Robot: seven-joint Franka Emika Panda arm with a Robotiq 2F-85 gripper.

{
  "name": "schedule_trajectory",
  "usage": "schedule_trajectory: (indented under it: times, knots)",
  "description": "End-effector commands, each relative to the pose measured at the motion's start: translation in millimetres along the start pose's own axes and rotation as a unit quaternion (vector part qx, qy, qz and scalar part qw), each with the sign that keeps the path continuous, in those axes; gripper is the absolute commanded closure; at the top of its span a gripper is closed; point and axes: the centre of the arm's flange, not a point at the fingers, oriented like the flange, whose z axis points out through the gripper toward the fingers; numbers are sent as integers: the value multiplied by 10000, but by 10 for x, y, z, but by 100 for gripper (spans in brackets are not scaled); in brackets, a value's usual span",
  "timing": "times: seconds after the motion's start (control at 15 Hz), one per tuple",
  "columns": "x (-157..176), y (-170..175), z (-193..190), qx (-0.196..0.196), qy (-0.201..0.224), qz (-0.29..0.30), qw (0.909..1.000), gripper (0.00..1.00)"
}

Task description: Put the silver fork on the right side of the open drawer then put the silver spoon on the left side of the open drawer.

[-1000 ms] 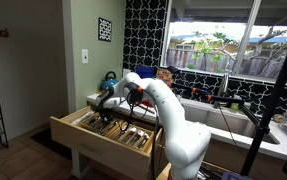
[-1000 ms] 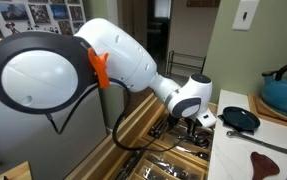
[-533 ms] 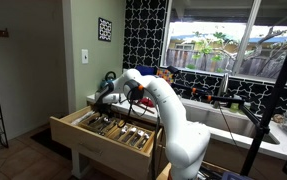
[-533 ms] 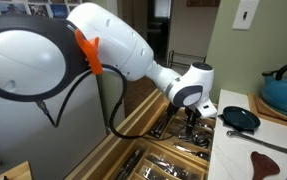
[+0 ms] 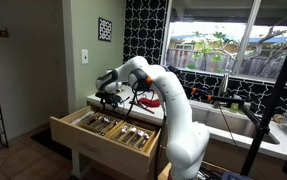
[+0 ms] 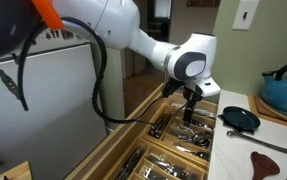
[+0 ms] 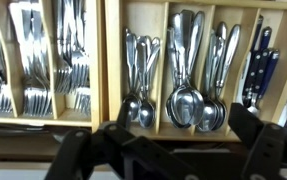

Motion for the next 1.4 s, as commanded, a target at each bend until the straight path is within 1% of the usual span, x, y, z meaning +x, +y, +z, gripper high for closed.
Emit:
schedule_trajectory:
  times: [0.0, 0.13, 0.27, 0.33, 0.4, 0.53, 0.8, 0.93, 1.07, 1.2, 1.33]
  knots:
    - [-108, 489, -285, -137, 156, -980, 9950, 0]
    - [-124, 622, -408, -185, 135, -1536, 9879, 0]
    - [-140, 764, -513, -245, 266, -2025, 9786, 0]
    - [-163, 817, -562, -344, 304, -2246, 9734, 0]
    - [-173, 863, -591, -420, 224, -2444, 9685, 0]
    - [-212, 925, -632, -586, 206, -2773, 9588, 0]
    - [-281, 1045, -694, -781, 174, -3297, 9407, 0]
    - [-314, 1097, -721, -835, 162, -3596, 9292, 0]
    - [-334, 1149, -749, -802, 79, -3875, 9183, 0]
    - [-356, 1212, -773, -742, -66, -4076, 9101, 0]
    - [-358, 1281, -790, -716, -63, -4218, 9039, 0]
